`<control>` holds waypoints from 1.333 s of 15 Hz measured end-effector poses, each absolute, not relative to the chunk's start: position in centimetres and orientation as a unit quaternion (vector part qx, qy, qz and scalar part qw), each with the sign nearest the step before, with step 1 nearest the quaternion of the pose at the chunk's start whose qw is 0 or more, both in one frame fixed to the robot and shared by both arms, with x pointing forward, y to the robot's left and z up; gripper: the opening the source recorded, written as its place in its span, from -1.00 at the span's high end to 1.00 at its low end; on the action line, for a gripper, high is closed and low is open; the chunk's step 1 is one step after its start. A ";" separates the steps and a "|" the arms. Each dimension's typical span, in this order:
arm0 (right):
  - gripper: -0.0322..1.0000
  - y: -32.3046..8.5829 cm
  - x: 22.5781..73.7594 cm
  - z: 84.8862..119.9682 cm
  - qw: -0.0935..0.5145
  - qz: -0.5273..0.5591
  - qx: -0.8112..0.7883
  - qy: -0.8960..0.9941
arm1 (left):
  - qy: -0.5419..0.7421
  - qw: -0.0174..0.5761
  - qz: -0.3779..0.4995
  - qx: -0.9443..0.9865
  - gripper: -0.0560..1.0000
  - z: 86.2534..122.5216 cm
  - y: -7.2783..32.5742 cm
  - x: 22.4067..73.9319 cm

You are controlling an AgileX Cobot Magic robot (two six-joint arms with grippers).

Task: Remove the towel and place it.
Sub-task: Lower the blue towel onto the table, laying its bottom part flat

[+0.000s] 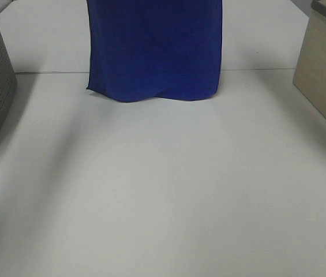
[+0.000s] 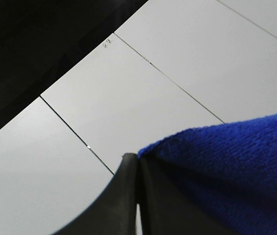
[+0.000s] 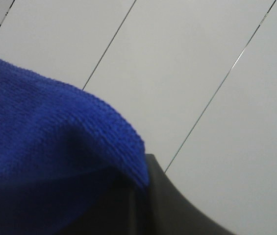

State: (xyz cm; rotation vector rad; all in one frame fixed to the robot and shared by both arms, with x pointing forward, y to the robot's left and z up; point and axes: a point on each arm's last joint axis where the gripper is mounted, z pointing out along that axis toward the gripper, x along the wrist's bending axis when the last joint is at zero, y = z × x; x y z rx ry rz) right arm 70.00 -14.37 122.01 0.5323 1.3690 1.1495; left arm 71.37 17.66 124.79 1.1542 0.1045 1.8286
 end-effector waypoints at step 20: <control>0.90 -13.6 72.2 121.3 0.593 0.506 0.234 0.581 | 0.049 0.477 0.756 0.445 0.89 123.3 17.8 74.6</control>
